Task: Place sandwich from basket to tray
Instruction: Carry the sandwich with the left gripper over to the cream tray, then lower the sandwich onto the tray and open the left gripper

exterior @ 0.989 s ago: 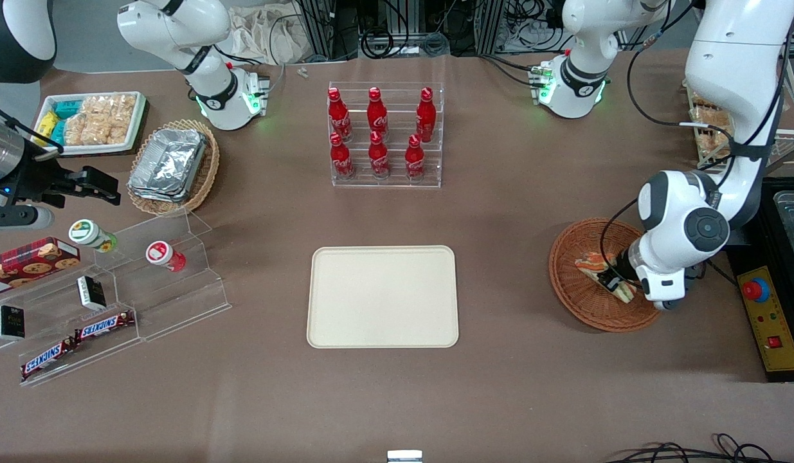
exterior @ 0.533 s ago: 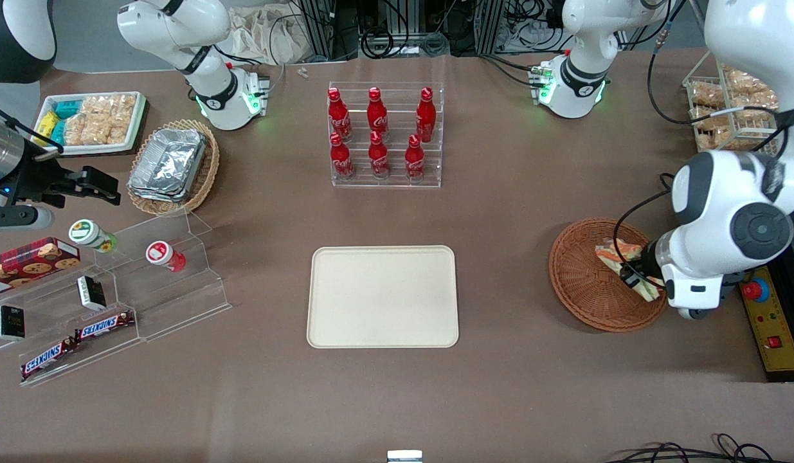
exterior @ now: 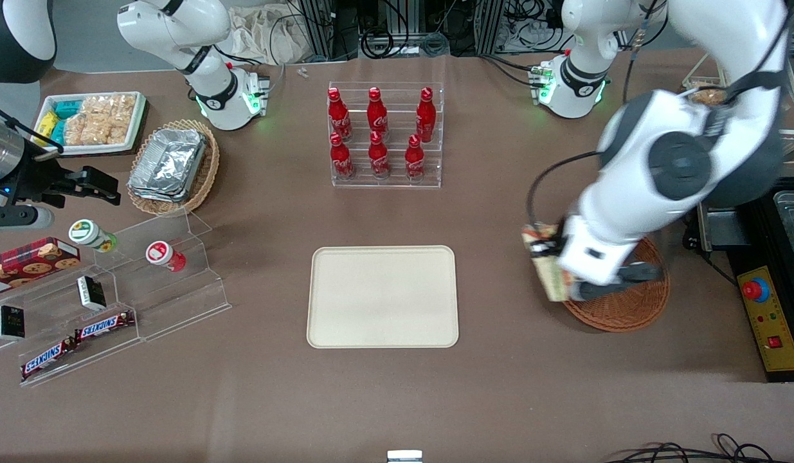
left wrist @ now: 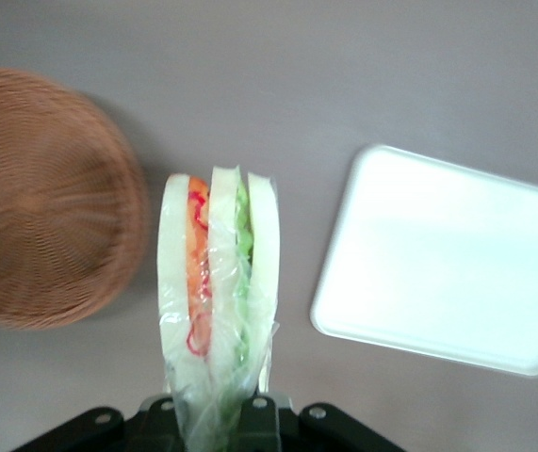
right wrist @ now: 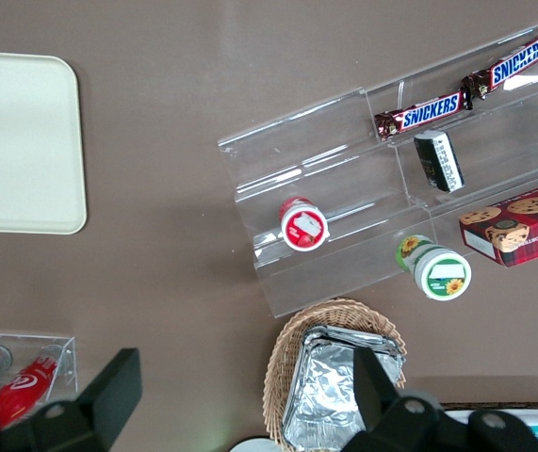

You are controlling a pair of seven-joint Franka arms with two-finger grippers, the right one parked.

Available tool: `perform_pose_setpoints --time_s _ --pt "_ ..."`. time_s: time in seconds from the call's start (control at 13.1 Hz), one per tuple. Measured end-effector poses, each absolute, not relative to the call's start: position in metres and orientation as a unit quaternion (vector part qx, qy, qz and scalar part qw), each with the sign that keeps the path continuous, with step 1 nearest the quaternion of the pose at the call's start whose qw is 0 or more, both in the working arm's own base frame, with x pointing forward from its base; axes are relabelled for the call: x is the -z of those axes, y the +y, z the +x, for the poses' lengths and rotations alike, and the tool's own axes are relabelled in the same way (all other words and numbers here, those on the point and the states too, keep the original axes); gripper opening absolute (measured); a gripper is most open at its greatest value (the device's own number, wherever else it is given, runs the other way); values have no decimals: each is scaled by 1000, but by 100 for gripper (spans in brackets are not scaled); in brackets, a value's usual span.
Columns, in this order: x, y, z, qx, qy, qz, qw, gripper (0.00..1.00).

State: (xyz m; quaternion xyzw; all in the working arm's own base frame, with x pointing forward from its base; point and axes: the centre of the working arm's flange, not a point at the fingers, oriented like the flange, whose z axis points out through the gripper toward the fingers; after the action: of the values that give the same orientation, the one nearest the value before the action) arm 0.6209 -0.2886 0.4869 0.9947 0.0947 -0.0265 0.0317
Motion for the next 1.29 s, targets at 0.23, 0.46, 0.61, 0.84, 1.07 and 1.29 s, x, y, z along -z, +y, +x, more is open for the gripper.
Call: perform_pose_setpoints --time_s 0.23,0.46,0.61,0.84,1.07,1.29 --pt "-409 -374 622 15 36 997 62 19" --pt "-329 -396 633 32 32 995 89 19" --pt "-289 -390 639 47 31 995 84 19" --pt "-258 -406 632 48 13 995 81 19" --pt "-234 -426 619 41 -1 997 66 18" --pt "-232 -425 622 38 1 997 63 45"
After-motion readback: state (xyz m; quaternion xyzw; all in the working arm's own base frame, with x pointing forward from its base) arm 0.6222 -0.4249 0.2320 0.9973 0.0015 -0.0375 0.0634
